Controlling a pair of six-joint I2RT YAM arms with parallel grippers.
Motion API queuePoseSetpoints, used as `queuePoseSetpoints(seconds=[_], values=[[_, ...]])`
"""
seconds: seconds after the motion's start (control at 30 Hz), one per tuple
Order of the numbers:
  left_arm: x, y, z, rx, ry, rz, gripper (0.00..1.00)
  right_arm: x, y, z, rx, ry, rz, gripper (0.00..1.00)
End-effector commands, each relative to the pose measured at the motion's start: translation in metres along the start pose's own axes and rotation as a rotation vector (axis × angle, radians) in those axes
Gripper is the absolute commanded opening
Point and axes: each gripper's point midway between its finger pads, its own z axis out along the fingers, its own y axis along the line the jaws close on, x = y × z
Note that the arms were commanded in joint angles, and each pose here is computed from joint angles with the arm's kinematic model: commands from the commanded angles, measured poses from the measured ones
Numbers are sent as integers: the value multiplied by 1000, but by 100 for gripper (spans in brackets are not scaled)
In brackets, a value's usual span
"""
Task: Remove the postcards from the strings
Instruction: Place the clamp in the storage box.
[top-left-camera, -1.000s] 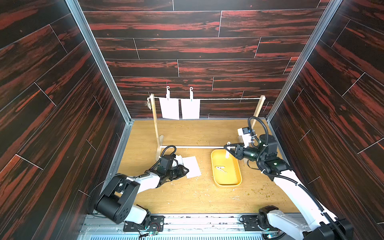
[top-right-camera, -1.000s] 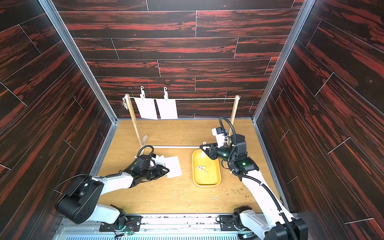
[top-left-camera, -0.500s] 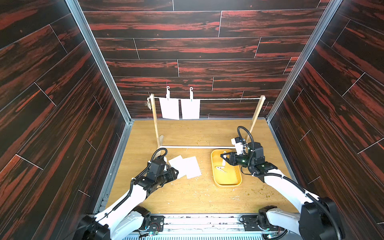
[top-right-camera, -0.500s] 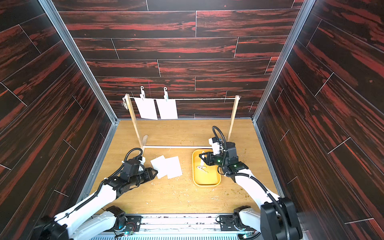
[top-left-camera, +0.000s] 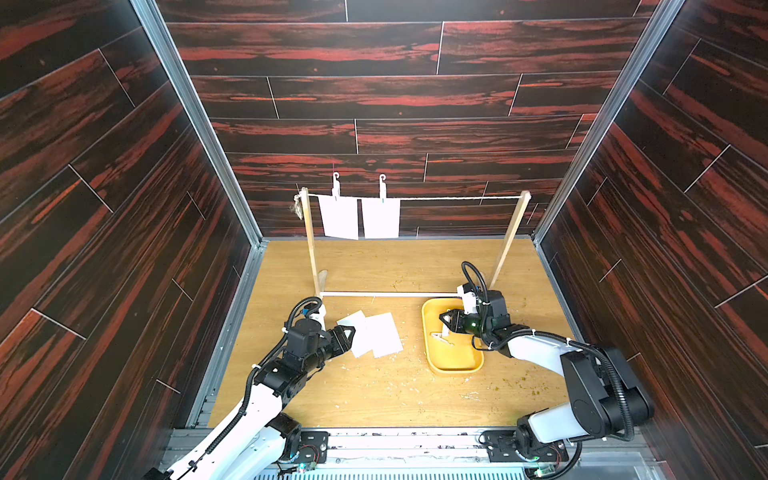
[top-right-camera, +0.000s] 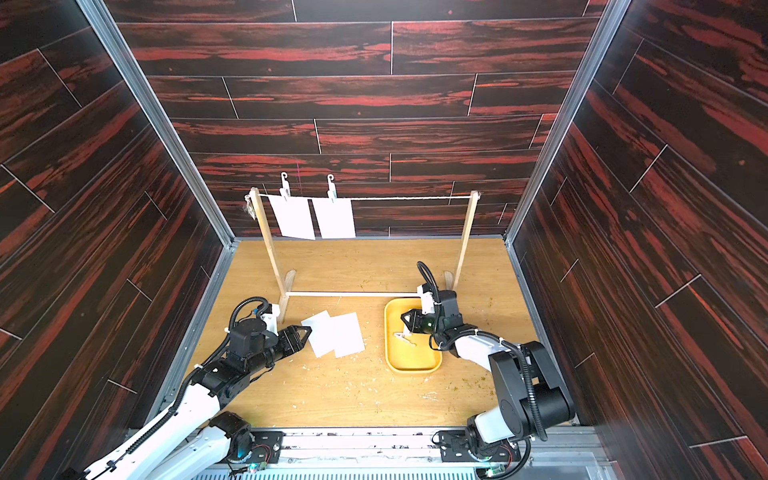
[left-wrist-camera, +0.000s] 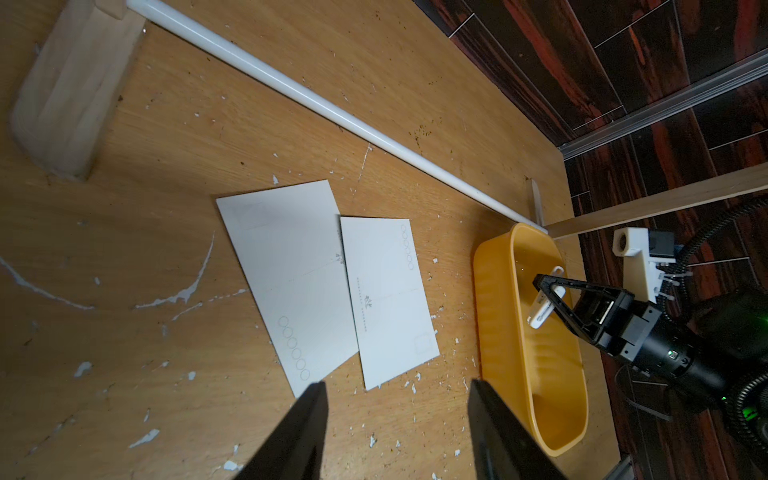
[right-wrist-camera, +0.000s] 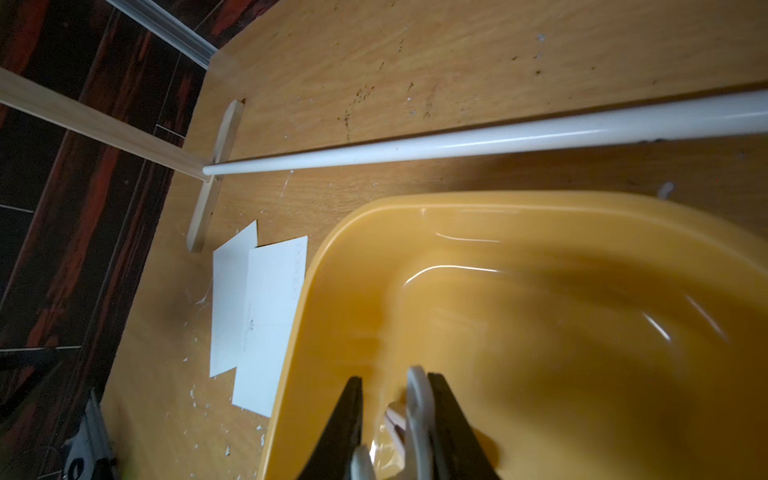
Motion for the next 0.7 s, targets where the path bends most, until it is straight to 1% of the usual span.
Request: queuePoseSetpoints(seconds=[0.0,0.17,0.33,0.43,0.5,0.53,0.63,0.67], values=[[-15,-23,3,78,-26,-12,59,-13,-6,8,35,-43,-1,32],[-25,-34,11,117,-42,-17,59,-23,-3,3,52,-62,-12,48],[-34,-47,12,144,-54,6,63,-33,9,-15,54,-93,-43,57],[-44,-57,10,168,-83,18,70,-38,22,-30,35,-112,-66,61],[-53,-64,10,185,-108,25,72,-41,34,-40,20,-121,-93,65],[-57,-67,9,191,-120,27,75,-43,41,-45,12,-124,-110,67],[-70,-81,9,227,-155,41,76,-47,61,-60,-26,-138,-149,74],[-75,-84,8,232,-166,44,79,-48,67,-65,-42,-143,-157,76]])
